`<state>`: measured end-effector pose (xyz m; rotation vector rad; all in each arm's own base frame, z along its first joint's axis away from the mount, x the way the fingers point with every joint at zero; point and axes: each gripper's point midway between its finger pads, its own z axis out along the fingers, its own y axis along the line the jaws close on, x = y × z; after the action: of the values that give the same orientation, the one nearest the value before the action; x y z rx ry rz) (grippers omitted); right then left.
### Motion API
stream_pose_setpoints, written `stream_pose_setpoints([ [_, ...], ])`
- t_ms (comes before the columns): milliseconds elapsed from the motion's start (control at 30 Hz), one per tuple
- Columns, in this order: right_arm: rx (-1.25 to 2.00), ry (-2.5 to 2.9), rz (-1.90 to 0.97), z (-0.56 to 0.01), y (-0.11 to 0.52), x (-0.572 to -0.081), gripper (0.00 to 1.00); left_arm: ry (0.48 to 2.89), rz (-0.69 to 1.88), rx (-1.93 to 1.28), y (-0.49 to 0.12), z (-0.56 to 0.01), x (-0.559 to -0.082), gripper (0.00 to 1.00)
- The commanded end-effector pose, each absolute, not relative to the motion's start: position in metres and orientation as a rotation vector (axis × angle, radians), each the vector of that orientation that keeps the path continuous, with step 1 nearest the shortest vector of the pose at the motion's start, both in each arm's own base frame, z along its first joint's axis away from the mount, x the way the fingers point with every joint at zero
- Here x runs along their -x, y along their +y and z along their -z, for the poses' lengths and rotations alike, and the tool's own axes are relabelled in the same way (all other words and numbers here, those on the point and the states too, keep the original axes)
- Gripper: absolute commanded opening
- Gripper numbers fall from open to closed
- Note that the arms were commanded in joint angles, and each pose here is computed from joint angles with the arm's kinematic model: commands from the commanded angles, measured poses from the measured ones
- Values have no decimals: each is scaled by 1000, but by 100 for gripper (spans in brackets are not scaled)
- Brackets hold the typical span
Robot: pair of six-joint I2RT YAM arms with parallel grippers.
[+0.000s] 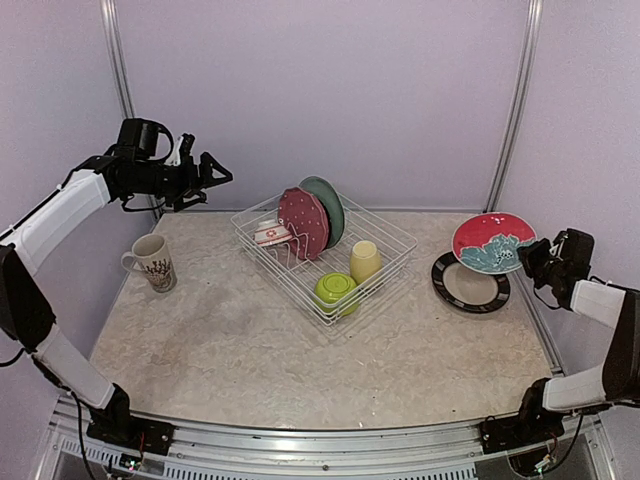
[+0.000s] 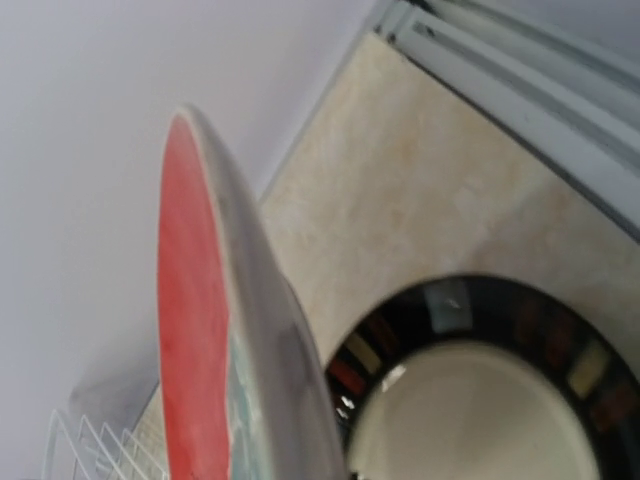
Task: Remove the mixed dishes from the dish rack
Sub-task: Place the plate with another plate.
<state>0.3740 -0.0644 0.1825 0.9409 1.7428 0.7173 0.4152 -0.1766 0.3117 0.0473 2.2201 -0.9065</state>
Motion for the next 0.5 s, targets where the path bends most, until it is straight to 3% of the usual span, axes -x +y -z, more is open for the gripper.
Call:
stream_pose_setpoints([
  [0,-752,1596,-855,-221,-59,-380,0,2208,915,-68,-179,-320,-413,99],
  [467,-728,1709,-899,-156,-56,-390,0,2212,911,-68,-180,-318,-414,99],
])
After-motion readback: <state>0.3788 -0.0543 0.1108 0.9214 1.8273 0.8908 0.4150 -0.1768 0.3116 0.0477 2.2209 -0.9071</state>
